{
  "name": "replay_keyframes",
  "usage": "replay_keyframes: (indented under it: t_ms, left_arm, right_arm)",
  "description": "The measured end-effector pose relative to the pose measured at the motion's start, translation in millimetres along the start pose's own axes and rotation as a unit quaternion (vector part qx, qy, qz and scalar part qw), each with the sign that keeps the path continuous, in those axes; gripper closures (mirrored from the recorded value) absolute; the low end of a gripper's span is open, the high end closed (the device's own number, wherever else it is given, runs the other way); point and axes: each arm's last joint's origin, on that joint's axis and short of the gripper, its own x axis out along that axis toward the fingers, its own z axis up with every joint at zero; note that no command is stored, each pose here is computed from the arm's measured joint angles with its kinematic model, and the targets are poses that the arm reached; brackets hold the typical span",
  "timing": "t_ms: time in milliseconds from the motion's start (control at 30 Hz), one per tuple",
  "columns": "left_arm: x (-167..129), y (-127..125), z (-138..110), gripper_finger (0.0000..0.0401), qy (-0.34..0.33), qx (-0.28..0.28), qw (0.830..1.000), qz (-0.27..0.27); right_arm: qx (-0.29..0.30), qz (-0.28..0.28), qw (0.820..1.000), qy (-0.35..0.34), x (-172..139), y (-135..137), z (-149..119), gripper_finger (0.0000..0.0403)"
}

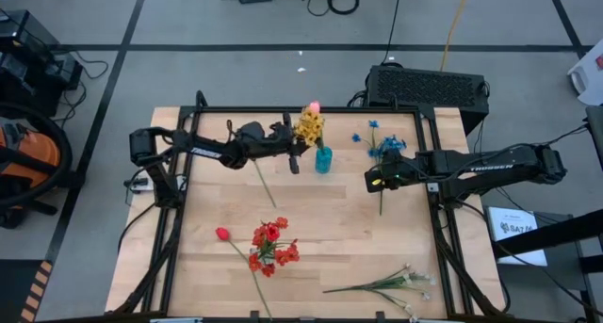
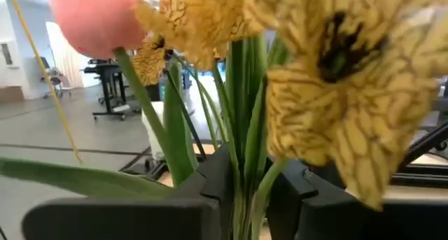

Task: Sort flowers into vase by color
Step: Put the yellow flowers into the blue vase

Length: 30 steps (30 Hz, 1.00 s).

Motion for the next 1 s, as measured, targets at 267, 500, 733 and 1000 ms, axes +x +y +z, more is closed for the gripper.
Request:
replay_keyframes:
  t_ms: [267,500,733,1000]
  left_arm:
    - [14,2,1,0.0273,0.071,-0.023,0.997,-0.012]
    - [21,3,7,0.0228,0.087,-0.026,0.996,-0.013]
    - [16,3,9,0.0223,0.129,-0.035,0.991,-0.014]
    - [10,2,22,0.0222,0.14,-0.036,0.989,-0.014]
  right_arm:
    - [0.0,0.0,1.0,0.0,0,0,0,0.0261]
    - [0.002,0.0,1.0,0.0,0,0,0,0.0261]
    - [0.002,0.0,1.0,0.0,0,0,0,0.0261]
    - [-0.002,0.0,1.0,0.0,0,0,0,0.0261]
